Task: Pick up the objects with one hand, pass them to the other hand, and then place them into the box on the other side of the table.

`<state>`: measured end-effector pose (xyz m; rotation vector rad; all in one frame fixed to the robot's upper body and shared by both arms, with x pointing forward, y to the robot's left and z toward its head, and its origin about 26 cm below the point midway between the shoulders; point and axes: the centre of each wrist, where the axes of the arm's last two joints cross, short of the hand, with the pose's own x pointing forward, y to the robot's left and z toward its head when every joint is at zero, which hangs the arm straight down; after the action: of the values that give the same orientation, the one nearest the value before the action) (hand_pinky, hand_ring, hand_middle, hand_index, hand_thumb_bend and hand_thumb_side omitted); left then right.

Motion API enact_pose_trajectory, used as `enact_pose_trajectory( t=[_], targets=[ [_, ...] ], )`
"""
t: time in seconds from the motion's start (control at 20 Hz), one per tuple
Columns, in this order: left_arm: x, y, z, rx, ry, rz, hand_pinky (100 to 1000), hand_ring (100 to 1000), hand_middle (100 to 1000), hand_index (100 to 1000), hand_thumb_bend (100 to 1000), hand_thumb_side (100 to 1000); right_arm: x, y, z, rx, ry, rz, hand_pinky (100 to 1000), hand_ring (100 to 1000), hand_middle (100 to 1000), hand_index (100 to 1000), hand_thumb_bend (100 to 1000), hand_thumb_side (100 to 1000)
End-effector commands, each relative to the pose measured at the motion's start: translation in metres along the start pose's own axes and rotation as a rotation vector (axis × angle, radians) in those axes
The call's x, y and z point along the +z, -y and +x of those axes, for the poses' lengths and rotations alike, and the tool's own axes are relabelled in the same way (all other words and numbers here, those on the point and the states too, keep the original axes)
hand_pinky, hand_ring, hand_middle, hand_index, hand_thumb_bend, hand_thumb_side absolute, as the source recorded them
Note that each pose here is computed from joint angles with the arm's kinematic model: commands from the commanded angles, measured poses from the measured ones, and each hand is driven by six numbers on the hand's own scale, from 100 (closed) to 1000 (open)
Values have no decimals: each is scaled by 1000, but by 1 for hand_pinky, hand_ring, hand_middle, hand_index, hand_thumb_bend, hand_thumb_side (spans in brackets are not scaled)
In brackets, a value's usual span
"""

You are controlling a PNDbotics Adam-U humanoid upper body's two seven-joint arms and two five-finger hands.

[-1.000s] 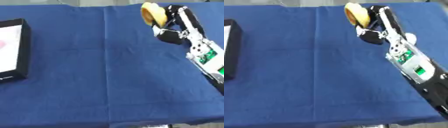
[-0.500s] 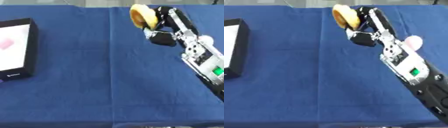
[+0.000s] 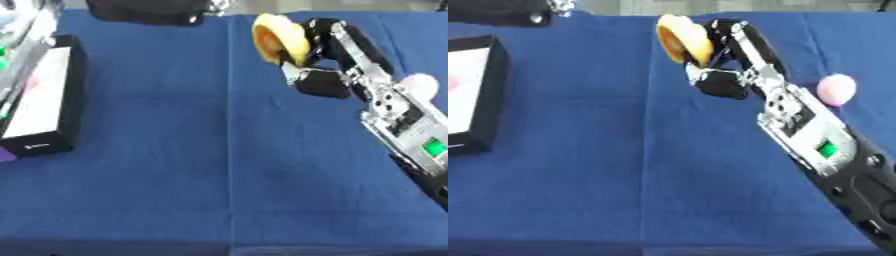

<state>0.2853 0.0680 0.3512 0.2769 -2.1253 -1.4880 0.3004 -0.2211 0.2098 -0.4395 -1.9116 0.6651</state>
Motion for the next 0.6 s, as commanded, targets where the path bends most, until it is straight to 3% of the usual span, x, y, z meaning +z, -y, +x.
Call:
enact_pose_trajectory(
  t=[0.05, 0.3, 0.6],
  targets=[
    [-7, 0, 1, -44, -14, -17, 749, 732, 674, 774, 100, 348, -2, 3, 10, 21, 47, 10, 459, 523, 414, 442, 100, 100],
    [-20, 11, -9, -86, -67, -57, 767, 747, 698, 790, 100, 249, -5, -3, 16, 32, 81, 51, 461, 524, 415, 443, 100, 100],
    [-28, 20, -23, -160, -109, -91, 800, 773, 732, 821, 100, 213, -6, -8, 20, 38, 99, 88, 462, 524, 415, 442, 100, 100]
  ],
)
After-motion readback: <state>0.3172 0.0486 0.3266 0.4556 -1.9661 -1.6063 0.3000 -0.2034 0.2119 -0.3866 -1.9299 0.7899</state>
